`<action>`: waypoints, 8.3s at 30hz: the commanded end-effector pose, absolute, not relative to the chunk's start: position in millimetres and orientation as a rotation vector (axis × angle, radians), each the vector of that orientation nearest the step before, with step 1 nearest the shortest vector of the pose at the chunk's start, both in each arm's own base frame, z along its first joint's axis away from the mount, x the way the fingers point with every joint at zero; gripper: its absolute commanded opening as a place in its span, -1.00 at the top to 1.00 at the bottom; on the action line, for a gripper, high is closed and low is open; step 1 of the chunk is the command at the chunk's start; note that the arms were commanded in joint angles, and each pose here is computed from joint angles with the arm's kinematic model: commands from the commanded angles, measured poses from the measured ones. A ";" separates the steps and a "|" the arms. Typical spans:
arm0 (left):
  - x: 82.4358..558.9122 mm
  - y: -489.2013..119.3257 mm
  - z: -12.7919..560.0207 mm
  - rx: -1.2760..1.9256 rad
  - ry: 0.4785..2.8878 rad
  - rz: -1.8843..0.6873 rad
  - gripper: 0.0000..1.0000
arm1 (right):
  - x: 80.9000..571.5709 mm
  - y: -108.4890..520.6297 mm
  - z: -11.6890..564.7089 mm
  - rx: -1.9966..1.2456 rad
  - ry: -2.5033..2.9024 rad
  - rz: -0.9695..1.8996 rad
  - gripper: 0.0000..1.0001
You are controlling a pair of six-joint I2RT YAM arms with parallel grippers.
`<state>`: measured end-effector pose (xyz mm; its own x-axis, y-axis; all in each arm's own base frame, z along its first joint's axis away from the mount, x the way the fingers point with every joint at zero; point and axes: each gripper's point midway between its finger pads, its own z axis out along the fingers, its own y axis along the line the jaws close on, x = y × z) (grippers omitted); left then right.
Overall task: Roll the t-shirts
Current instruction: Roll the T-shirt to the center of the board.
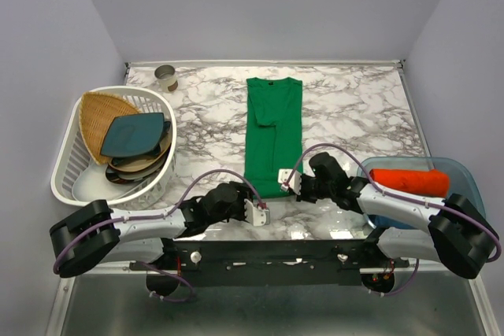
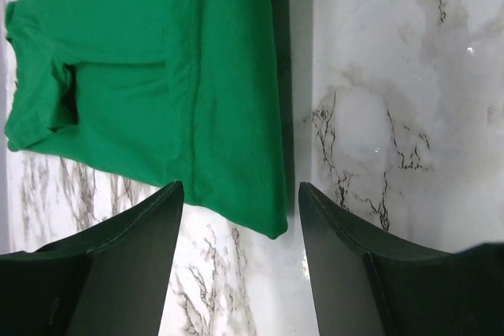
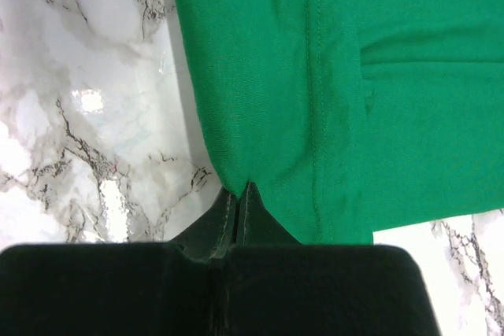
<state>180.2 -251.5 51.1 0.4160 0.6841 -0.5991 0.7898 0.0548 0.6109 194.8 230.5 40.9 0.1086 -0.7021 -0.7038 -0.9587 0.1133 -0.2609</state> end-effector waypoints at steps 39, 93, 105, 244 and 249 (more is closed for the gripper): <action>181.5 -275.7 62.1 1.663 1.511 -0.266 1.00 | 189.4 236.7 64.1 -1.649 1.463 0.428 -1.00; 174.7 -245.2 20.3 1.994 1.186 -0.132 0.14 | 190.7 227.0 98.2 -1.376 1.719 0.351 -1.00; 185.5 -266.3 62.0 1.870 1.560 -0.456 1.00 | 165.0 223.6 74.4 -1.710 1.462 0.359 -1.00; 303.9 -207.7 78.0 1.724 2.050 -0.715 0.12 | 290.6 201.4 -2.7 -1.770 2.508 1.098 0.92; 292.3 -212.6 88.2 1.705 1.810 -0.423 -0.08 | 295.1 201.4 -7.0 -1.718 2.609 1.090 0.91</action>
